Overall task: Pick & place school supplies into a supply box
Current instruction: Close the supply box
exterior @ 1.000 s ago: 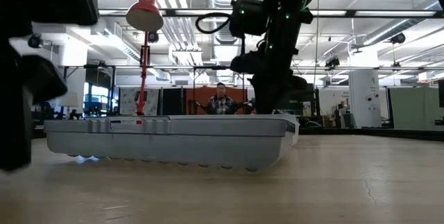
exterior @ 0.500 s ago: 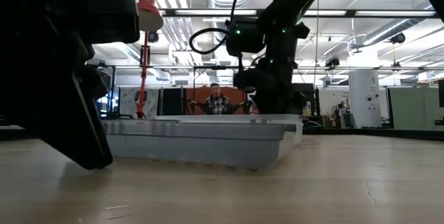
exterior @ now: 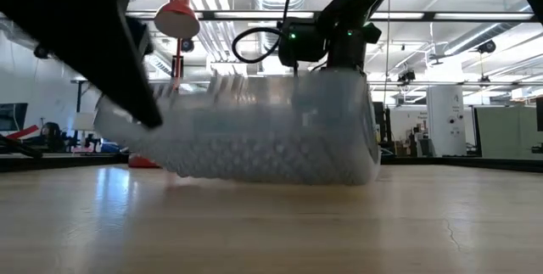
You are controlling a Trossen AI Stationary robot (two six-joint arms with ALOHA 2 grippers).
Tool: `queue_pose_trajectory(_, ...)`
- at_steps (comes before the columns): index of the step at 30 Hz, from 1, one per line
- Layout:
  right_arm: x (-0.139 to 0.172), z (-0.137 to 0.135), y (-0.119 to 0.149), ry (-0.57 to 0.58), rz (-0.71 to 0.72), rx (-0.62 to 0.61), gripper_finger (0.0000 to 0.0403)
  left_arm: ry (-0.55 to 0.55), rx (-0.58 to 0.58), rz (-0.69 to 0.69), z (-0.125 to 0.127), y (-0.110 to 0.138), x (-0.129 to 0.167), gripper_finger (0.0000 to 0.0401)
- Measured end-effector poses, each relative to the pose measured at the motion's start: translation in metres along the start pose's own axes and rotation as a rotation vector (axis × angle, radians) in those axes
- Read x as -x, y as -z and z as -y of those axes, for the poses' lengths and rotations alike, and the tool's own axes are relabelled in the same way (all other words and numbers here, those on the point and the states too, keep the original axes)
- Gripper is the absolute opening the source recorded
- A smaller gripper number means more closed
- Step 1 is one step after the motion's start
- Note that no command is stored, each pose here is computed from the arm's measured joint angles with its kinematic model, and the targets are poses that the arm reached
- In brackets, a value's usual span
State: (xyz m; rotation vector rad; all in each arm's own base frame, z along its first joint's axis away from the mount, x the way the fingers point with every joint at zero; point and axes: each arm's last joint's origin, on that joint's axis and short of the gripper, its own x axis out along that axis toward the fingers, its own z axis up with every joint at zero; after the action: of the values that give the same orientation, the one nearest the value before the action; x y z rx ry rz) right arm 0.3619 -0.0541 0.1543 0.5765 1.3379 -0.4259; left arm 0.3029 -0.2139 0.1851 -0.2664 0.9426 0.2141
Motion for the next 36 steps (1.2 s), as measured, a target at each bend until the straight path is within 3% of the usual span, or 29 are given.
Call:
queue_pose_trajectory(8, 0.000, -0.006, 0.005, -0.034, -0.039, 0.068, 0.0063, -0.129, -0.164, 0.073, 0.007, -0.025, 0.026, 0.0139)
queue_pose_trajectory(15, 0.001, -0.021, 0.014, -0.101, -0.066, 0.132, 0.0060, -0.252, -0.190, 0.131, 0.001, -0.040, 0.036, 0.0139)
queue_pose_trajectory(24, 0.001, -0.041, 0.027, -0.200, -0.116, 0.241, 0.0058, -0.276, -0.158, 0.134, -0.008, -0.052, 0.034, 0.0139)
queue_pose_trajectory(36, 0.011, -0.055, 0.039, -0.214, -0.089, 0.383, 0.0059, -0.269, -0.193, 0.158, -0.009, -0.072, 0.039, 0.0139)
